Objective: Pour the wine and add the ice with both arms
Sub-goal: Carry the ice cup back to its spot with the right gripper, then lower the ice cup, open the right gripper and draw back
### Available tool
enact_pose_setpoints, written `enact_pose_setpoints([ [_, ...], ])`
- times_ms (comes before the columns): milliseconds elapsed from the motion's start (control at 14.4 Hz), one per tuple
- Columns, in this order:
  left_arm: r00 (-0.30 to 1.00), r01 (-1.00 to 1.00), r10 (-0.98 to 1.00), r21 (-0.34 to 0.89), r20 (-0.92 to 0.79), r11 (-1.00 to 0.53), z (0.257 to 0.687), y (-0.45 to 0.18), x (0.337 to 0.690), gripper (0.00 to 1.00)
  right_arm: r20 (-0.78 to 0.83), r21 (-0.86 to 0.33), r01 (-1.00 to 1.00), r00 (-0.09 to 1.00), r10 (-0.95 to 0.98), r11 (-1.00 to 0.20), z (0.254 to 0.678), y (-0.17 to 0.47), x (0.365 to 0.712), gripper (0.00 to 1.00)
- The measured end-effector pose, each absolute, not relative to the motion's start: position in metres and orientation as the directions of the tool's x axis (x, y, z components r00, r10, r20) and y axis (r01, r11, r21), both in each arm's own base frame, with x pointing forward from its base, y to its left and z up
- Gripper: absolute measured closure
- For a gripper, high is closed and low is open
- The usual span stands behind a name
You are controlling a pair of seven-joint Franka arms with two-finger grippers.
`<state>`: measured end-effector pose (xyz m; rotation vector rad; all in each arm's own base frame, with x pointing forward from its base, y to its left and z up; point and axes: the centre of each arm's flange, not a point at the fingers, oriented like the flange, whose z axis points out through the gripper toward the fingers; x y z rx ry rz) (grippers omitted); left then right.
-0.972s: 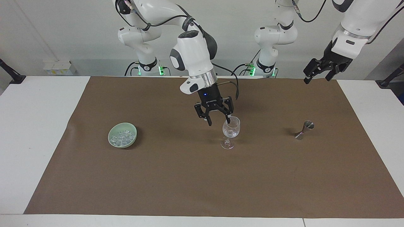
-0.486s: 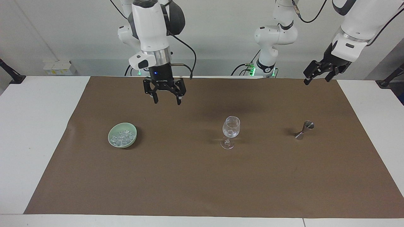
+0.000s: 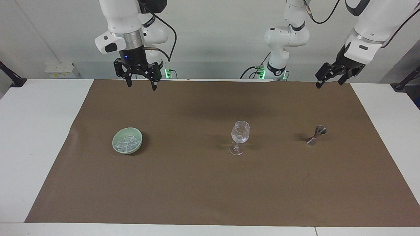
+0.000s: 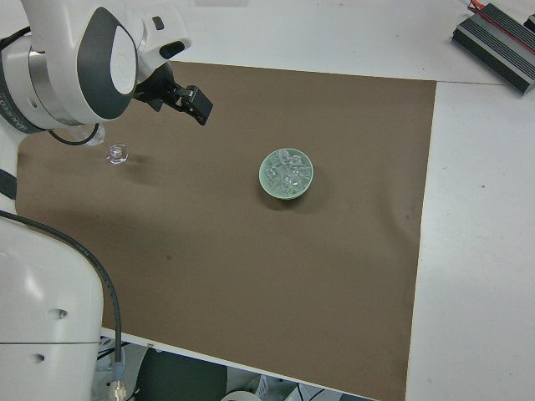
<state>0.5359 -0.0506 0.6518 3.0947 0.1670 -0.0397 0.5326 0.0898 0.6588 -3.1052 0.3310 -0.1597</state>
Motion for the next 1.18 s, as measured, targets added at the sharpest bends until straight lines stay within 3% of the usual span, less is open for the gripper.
enact_pose_setpoints([
  [347,0.997,0.070,0.069,0.042,-0.027,-0.997,0.652,-0.051,0.536,0.00,0.067,-0.015,-0.194,0.978,-0.195,-0.981,0.665,0.046,0.548,0.00],
  [1180,0.998,0.064,0.063,0.042,-0.020,-0.997,0.656,-0.054,0.533,0.00,0.020,0.004,-0.162,0.987,-0.162,-0.987,0.633,0.049,0.540,0.00],
])
